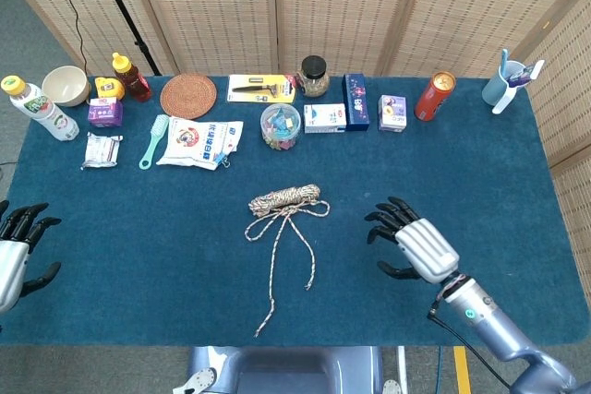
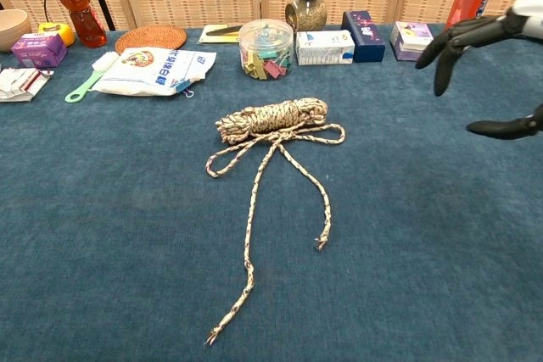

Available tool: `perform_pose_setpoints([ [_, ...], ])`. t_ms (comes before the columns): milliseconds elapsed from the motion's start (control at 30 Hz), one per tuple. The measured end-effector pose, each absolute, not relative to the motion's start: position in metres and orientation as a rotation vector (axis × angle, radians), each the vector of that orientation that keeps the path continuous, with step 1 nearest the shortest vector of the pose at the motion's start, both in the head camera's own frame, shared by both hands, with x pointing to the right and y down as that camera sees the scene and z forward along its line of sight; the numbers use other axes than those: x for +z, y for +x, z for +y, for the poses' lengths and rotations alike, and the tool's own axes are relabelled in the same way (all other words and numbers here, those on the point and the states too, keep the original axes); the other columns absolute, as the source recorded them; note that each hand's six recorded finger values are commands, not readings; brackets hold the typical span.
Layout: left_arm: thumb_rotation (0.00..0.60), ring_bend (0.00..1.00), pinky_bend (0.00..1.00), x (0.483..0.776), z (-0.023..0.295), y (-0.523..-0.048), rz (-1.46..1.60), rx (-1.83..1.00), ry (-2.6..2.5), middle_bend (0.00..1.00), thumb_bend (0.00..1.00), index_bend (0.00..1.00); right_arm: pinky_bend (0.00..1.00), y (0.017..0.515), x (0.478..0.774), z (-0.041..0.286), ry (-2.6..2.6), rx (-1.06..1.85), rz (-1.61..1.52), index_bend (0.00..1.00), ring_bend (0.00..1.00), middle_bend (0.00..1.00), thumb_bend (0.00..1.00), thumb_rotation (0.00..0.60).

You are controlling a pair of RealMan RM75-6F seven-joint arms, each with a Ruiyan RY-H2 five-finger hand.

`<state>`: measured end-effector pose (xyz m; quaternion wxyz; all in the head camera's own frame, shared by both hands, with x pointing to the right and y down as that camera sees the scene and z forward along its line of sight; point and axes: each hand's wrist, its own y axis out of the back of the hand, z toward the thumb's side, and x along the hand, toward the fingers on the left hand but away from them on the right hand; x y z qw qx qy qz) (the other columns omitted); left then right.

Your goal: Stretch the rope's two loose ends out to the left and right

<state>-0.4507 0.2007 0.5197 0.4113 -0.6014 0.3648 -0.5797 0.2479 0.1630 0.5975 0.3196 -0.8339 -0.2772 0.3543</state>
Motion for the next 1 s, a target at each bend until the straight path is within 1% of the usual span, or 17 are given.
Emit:
perform_pose_setpoints([
  [233, 0.6, 0.15, 0.03, 0.517, 0.191, -0.445, 0.9, -1.449, -1.505, 0.16, 0.2, 0.29, 0.0, 0.202, 0.614, 0.163, -2.263, 0.831, -0.57, 0.42, 0.08, 0.19, 0.32, 0.6],
  [667, 0.6, 0.15, 0.03, 0.517, 0.187, -0.448, 0.898, -1.45, -1.505, 0.16, 0.2, 0.29, 0.0, 0.157, 0.652, 0.182, -2.271, 0.787, -0.342, 0.41, 0.05, 0.19, 0.33, 0.6],
  [767, 0.6, 0.15, 0.03, 0.517, 0.187, -0.449, 0.898, -1.454, -1.502, 0.16, 0.2, 0.29, 0.0, 0.149, 0.66, 0.185, -2.269, 0.78, -0.303, 0.42, 0.05, 0.19, 0.38, 0.6],
  [900, 0.6, 0.15, 0.03, 0.515, 0.186, -0.452, 0.897, -1.461, -1.495, 0.16, 0.2, 0.29, 0.0, 0.143, 0.665, 0.188, -2.261, 0.768, -0.284, 0.46, 0.05, 0.2, 0.47, 0.6],
  [1000, 0.6, 0.15, 0.03, 0.514, 0.186, -0.453, 0.9, -1.46, -1.492, 0.16, 0.2, 0.29, 0.0, 0.139, 0.668, 0.189, -2.258, 0.755, -0.287, 0.46, 0.05, 0.2, 0.48, 0.6],
])
